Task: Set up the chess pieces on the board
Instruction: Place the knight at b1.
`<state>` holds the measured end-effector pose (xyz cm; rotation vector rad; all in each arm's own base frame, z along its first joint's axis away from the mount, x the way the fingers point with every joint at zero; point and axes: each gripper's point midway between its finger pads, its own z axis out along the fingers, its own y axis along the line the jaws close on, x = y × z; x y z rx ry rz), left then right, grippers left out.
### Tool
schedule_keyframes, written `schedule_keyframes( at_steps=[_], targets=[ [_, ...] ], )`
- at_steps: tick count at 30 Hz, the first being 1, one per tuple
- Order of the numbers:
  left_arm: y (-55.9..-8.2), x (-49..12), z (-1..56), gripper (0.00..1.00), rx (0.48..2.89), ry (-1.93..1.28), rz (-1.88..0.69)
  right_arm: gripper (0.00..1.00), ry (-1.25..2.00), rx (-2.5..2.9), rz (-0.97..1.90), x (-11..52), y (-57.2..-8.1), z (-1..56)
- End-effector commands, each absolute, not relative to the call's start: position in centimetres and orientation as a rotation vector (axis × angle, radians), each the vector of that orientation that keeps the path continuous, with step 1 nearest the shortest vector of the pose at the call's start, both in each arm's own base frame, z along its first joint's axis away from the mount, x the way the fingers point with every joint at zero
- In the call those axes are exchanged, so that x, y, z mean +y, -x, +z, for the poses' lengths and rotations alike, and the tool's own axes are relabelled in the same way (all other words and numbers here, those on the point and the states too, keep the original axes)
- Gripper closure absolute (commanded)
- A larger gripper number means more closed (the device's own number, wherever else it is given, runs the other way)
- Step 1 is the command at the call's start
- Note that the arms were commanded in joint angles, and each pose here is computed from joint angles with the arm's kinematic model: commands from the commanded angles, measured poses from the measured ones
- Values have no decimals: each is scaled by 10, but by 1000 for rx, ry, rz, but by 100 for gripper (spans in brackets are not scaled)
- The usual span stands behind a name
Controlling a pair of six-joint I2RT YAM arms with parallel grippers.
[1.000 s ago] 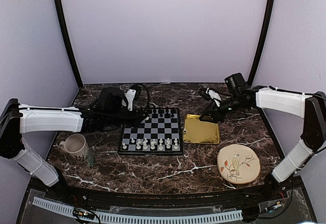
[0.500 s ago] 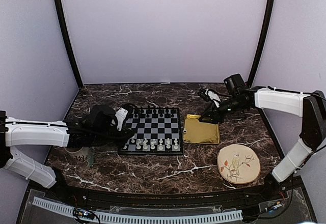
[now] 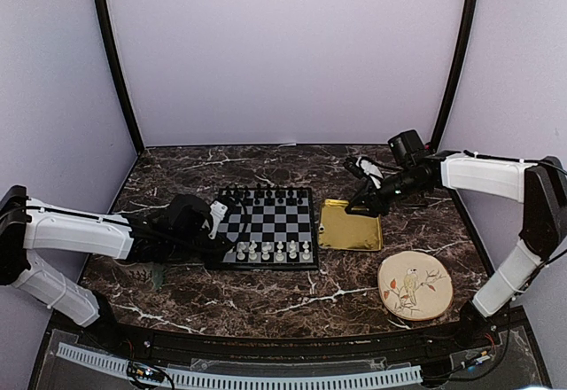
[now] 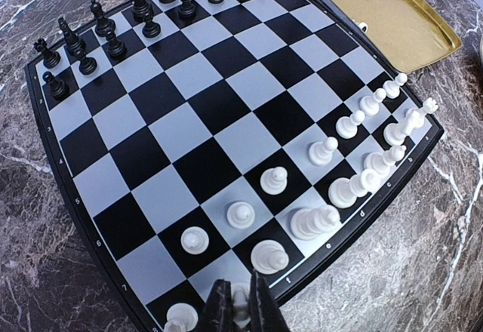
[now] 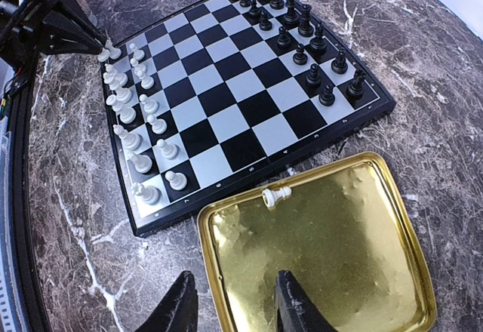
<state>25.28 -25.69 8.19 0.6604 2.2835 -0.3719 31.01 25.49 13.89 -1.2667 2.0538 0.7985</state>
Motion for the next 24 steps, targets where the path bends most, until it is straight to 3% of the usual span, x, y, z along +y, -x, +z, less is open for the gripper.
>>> schedule_keyframes(
  at_steps=[1, 24],
  targets=[
    [-253, -256, 74, 100, 2295, -645, -362, 65, 1271, 2032, 818, 258, -312, 143],
    [-253, -254, 51, 100, 2361, -632, -323, 66, 1282, 2028, 826, 259, -310, 143]
  ],
)
